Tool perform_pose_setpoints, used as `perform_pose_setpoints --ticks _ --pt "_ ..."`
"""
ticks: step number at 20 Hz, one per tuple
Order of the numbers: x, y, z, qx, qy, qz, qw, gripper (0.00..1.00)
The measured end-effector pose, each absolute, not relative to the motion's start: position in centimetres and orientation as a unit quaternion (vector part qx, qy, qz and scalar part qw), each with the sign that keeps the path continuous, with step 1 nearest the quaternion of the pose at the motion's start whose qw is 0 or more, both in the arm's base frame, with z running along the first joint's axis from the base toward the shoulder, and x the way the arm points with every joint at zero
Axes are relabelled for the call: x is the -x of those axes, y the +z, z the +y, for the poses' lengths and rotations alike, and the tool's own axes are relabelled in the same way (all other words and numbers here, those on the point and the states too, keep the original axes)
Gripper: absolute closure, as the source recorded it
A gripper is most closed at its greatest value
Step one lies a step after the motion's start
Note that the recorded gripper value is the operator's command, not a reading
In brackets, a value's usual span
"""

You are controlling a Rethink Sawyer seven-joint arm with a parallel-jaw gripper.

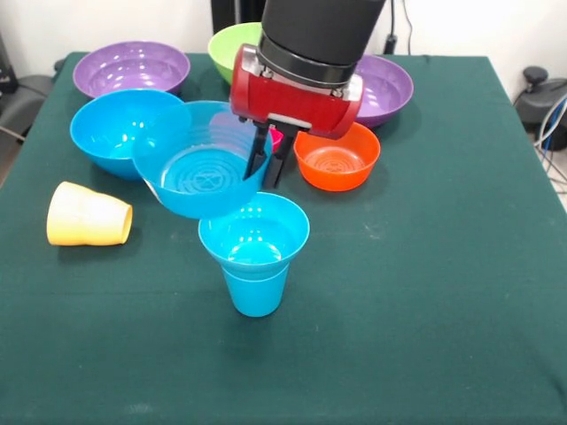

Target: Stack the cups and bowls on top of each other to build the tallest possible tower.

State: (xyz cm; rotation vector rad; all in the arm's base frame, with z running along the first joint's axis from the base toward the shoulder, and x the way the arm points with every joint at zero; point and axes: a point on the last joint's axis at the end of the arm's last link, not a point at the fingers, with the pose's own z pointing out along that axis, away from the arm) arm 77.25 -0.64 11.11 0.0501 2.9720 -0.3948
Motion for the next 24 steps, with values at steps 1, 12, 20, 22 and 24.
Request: perform_pose_setpoints --ticks 1,12,20,22,24 --pt "-77.1 10.9 -0.5 -0.016 -0.13 0.989 0.072 1.0" --pt "-77.1 10.3 0.1 -0.01 -0.124 0.988 0.089 1.0" --pt "-77.2 10.2 0.5 -0.008 -0.121 0.988 0.092 1.0" --pt "-77.2 10.1 0.7 -0.006 -0.12 0.988 0.092 1.0" --pt "-77.2 10.0 1.1 -0.004 -0.12 0.989 0.091 1.0"
